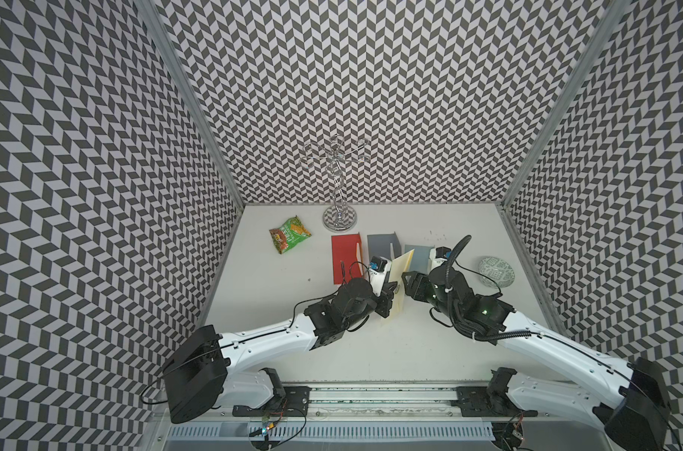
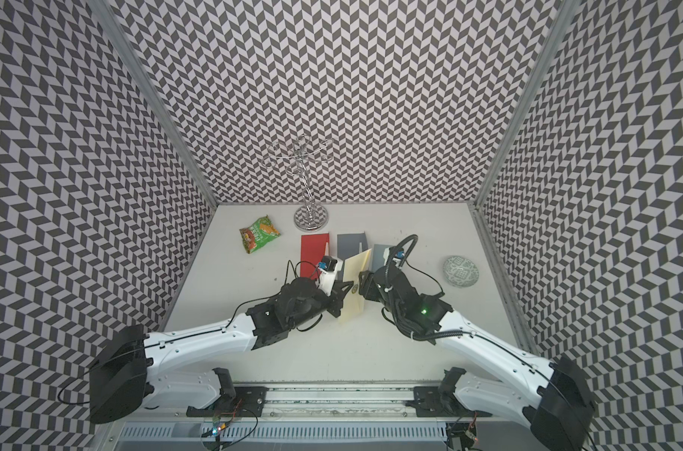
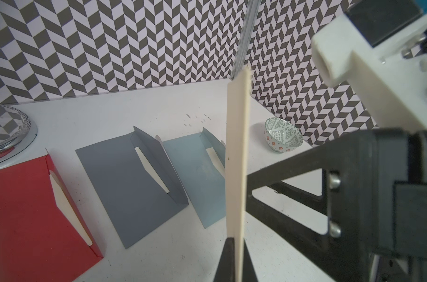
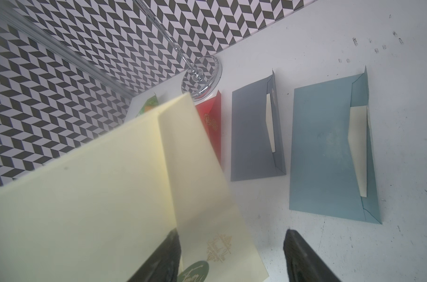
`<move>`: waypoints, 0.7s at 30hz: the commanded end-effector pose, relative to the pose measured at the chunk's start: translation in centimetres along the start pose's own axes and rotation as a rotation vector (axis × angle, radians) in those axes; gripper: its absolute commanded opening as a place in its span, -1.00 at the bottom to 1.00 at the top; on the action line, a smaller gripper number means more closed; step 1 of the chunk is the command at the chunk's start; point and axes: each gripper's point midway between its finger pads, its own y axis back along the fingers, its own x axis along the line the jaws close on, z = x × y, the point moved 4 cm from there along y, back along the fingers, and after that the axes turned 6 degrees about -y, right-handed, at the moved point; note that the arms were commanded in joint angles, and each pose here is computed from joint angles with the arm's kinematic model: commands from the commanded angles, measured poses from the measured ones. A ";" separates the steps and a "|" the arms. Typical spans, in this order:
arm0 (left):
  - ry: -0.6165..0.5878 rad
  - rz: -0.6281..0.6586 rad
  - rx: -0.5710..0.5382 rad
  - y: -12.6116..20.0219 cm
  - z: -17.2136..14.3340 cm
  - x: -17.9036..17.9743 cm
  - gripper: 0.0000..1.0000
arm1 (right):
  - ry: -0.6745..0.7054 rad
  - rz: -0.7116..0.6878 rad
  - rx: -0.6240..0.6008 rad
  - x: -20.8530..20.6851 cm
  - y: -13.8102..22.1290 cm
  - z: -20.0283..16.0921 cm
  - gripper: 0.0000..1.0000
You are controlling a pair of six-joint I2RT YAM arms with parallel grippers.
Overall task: Open the envelope
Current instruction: Open the envelope flap on the envelope.
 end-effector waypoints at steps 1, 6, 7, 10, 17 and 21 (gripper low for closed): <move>-0.020 -0.009 -0.054 0.1 2.0 -0.7 -1.00 | -0.001 -0.033 -0.031 -0.4 0.0 0.5 0.34; -0.031 -0.009 -0.076 0.4 2.0 -0.6 -1.00 | 0.006 -0.065 -0.034 -0.7 -0.2 0.5 0.34; -0.035 -0.011 -0.080 0.4 2.2 -0.7 -1.00 | 0.007 -0.068 -0.034 -0.7 -0.2 0.6 0.33; -0.042 -0.010 -0.080 0.5 2.2 -0.6 -1.00 | 0.004 -0.076 -0.028 -0.6 -0.3 0.6 0.33; -0.059 -0.012 -0.080 0.7 2.2 -0.7 -1.00 | -0.008 -0.048 -0.028 -0.2 0.1 0.7 0.31; -0.050 -0.010 -0.076 0.7 2.2 -0.6 -1.00 | -0.009 -0.033 -0.025 0.0 0.3 0.8 0.31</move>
